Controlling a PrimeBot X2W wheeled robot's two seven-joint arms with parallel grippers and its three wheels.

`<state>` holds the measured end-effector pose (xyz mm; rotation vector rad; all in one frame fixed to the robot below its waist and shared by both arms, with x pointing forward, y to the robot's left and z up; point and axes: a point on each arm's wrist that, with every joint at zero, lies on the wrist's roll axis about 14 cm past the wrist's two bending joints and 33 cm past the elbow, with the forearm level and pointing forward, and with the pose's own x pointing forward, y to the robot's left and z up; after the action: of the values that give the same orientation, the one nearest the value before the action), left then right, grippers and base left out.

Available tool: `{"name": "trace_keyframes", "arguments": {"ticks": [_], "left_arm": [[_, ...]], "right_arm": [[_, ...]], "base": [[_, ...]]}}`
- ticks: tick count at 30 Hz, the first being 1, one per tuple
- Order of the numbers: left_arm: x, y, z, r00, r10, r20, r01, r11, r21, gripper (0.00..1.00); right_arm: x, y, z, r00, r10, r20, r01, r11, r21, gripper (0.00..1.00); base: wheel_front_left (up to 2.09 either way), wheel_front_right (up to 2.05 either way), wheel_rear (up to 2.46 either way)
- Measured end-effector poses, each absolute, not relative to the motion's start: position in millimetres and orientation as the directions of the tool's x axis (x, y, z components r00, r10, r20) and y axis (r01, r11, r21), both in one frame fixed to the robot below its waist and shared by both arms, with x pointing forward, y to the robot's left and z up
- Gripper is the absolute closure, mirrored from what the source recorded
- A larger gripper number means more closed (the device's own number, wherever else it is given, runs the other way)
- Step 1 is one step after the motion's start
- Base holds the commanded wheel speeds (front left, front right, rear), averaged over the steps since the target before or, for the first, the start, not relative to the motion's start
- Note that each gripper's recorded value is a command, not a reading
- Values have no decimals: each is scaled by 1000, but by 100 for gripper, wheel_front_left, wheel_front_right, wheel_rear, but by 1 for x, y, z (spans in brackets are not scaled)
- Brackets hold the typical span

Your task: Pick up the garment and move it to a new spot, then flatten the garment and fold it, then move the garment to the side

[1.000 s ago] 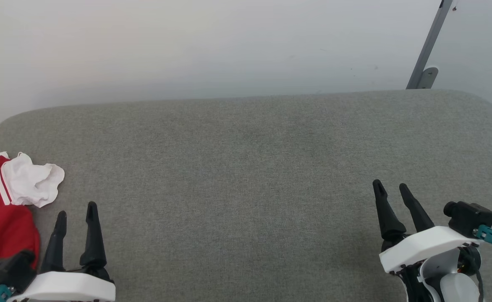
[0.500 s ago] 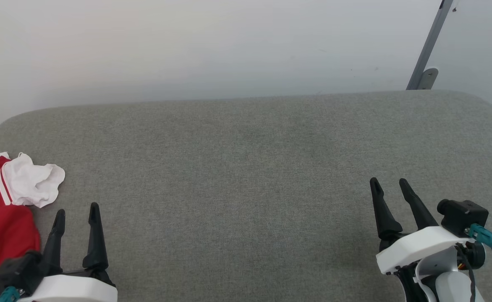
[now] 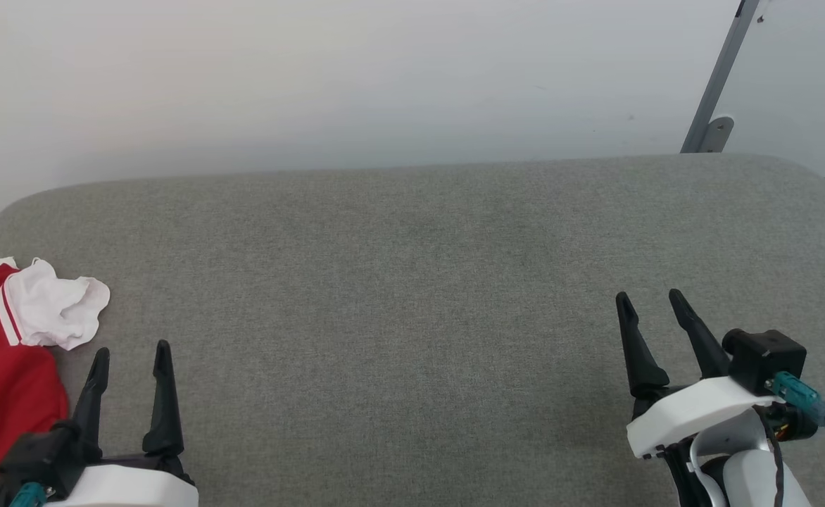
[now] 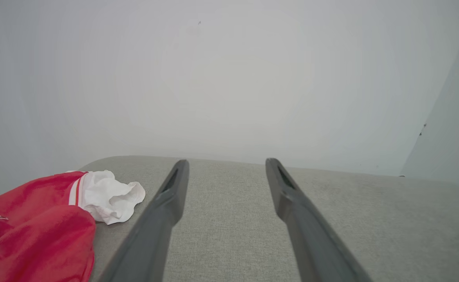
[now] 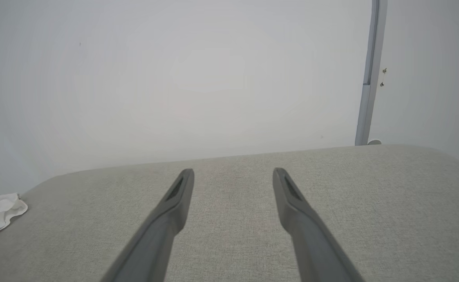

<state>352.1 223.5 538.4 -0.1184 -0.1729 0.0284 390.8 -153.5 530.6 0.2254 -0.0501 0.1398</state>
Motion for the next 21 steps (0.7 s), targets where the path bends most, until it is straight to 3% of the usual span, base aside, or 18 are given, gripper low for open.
{"name": "trace_keyframes", "arguments": {"ticks": [21], "left_arm": [[351, 218, 539, 983, 0, 181, 9, 999, -51, 0]], "right_arm": [[392, -151, 539, 984, 147, 104, -158, 982, 108, 0]], "base": [[0, 0, 0]]}}
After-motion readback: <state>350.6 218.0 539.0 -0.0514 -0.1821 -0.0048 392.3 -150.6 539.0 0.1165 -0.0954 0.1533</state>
